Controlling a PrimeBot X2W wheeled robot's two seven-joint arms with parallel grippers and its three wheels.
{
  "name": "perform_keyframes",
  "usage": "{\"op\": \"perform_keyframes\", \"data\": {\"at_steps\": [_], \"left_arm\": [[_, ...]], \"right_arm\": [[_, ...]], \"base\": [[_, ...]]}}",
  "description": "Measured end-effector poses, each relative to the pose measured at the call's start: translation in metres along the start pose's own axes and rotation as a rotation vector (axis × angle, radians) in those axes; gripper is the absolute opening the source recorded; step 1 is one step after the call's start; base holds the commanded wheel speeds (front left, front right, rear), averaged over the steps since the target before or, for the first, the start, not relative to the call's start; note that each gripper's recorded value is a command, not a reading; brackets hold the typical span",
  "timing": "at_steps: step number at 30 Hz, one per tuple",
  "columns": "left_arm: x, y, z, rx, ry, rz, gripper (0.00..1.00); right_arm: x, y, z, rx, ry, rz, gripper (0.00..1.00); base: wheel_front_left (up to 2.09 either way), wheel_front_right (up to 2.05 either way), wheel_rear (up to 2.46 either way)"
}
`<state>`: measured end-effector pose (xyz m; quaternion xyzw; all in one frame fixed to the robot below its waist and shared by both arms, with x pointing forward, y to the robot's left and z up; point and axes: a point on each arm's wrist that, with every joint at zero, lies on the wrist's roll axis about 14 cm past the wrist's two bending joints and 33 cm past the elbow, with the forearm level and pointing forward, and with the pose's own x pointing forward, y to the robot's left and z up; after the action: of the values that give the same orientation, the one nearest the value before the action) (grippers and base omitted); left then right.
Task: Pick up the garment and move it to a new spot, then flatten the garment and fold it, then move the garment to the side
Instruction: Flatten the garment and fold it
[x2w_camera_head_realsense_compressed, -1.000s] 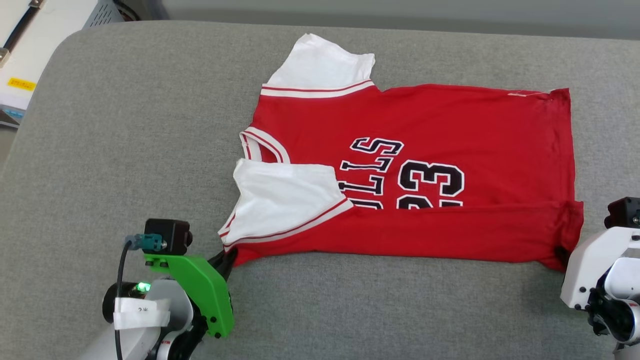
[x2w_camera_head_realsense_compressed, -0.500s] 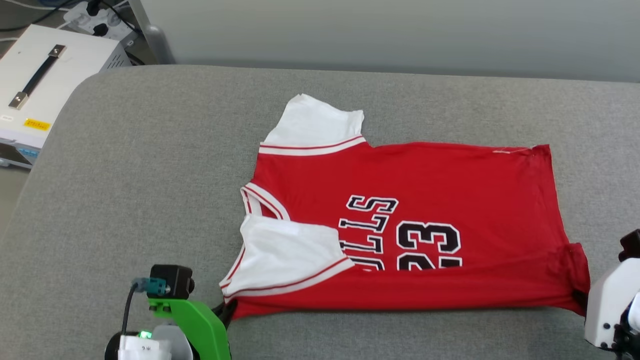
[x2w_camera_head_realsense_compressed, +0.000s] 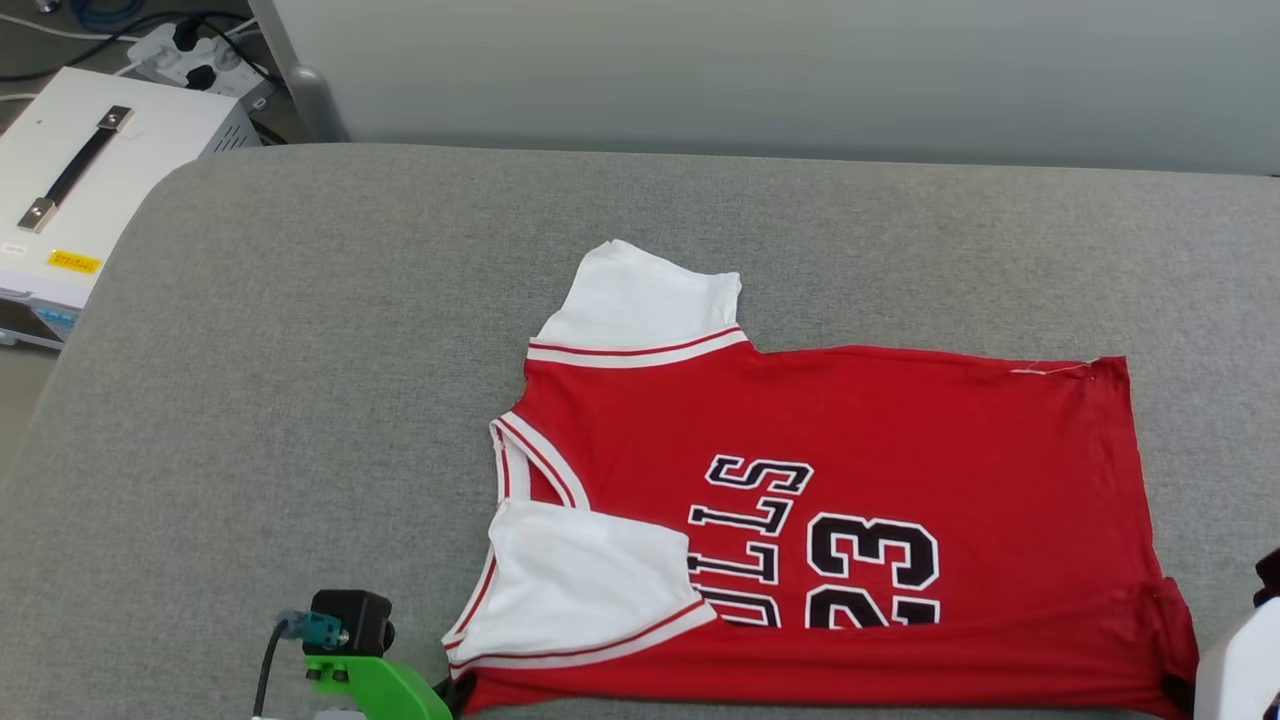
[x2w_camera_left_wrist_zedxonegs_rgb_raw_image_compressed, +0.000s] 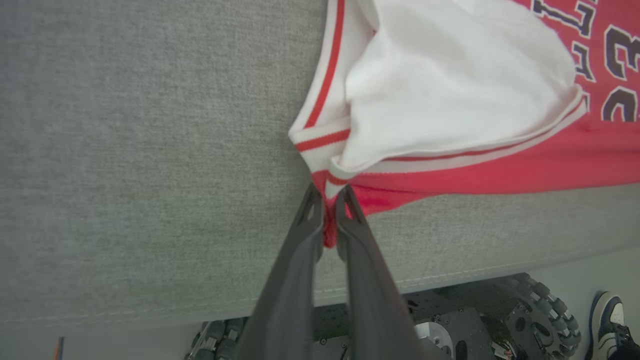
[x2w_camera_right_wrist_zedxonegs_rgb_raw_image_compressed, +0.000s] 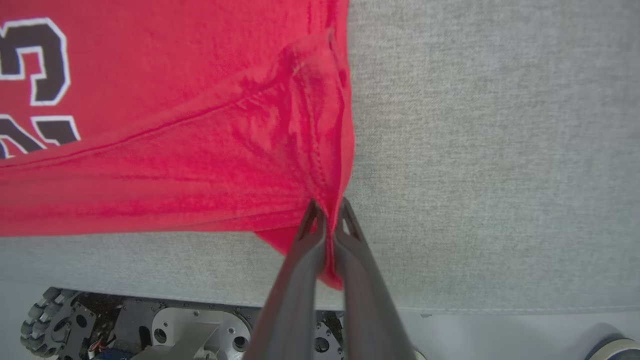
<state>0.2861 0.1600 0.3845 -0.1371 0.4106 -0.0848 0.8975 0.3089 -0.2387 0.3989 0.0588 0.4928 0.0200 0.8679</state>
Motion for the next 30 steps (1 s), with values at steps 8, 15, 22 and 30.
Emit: {"op": "perform_keyframes", "data": {"at_steps": [8,15,22,30], "left_arm": [[0.010,0.008,-0.006,0.016,0.035,0.023,1.00],[0.006,0.011,0.014,0.052,-0.068,0.036,1.00],[-0.015,-0.008,0.099,0.127,-0.412,-0.005,1.00],[-0.052,-0.036,0.168,0.216,-0.816,-0.067,1.00]], "right_arm": [[0.013,0.004,-0.009,0.004,0.014,0.011,1.00],[0.004,0.001,0.018,-0.033,-0.113,0.001,1.00],[-0.026,0.015,0.075,-0.071,-0.397,0.030,1.00],[-0.069,0.036,0.129,-0.094,-0.761,0.084,1.00]], "base": [[0.00,0.00,0.00],[0.00,0.00,0.00],[0.00,0.00,0.00],[0.00,0.00,0.00]]}}
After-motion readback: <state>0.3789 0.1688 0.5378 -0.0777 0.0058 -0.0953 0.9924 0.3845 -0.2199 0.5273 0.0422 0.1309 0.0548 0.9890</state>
